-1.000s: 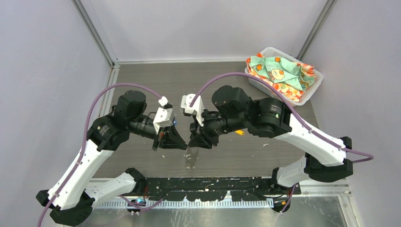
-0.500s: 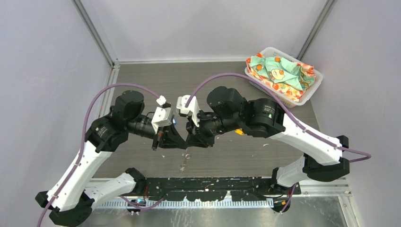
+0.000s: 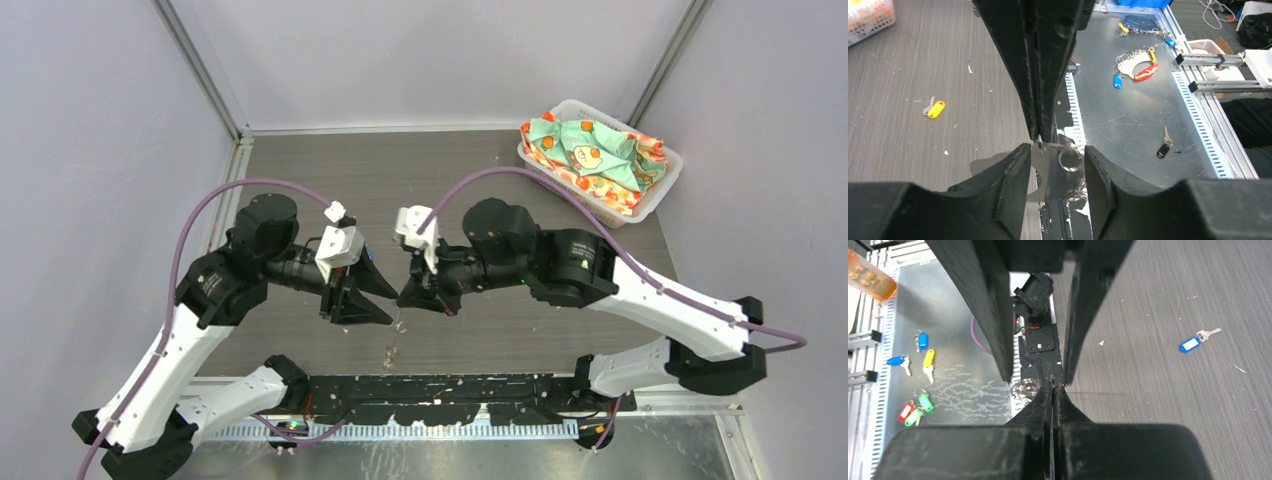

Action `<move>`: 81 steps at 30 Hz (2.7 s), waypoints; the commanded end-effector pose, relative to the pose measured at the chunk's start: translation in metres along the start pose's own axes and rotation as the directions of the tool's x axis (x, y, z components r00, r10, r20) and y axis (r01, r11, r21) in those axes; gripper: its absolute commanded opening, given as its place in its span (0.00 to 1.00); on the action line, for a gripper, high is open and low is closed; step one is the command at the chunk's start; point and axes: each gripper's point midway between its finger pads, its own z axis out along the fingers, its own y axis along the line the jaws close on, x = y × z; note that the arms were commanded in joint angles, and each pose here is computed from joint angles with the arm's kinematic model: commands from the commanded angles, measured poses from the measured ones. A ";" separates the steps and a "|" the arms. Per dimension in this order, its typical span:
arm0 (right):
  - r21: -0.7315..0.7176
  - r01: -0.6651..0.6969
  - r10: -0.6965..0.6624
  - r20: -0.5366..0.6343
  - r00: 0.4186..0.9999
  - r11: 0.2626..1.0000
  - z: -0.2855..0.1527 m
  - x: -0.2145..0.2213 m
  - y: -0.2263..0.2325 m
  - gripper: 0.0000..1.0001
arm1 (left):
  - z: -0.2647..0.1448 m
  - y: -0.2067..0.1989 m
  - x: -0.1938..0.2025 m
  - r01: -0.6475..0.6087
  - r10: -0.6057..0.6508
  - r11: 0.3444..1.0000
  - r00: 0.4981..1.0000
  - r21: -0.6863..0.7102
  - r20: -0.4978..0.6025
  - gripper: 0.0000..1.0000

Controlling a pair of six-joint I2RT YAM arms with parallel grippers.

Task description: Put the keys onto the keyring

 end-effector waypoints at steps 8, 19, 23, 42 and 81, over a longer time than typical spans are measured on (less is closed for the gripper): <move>0.034 0.051 -0.061 0.619 0.783 0.998 -0.065 -0.073 0.009 0.01 | -0.005 -0.002 -0.008 -0.090 0.094 0.995 0.993 -0.052 0.066 0.43; -0.019 0.039 -0.014 0.702 0.712 0.999 -0.061 -0.073 0.013 0.01 | -0.001 0.007 -0.038 -0.053 0.066 0.996 0.981 -0.076 0.183 0.28; -0.033 0.039 -0.004 0.717 0.697 0.999 -0.057 -0.073 0.014 0.01 | -0.001 0.001 -0.045 -0.031 0.041 0.998 0.976 -0.049 0.214 0.27; -0.037 0.011 0.020 0.735 0.678 0.999 -0.042 -0.065 0.007 0.01 | -0.005 -0.003 -0.051 -0.033 0.051 0.997 0.968 -0.074 0.246 0.01; -0.257 0.056 -0.046 0.042 0.998 0.965 -0.024 -0.027 0.005 0.37 | 0.003 0.008 -0.009 0.111 -0.111 0.993 0.994 -0.035 0.004 0.00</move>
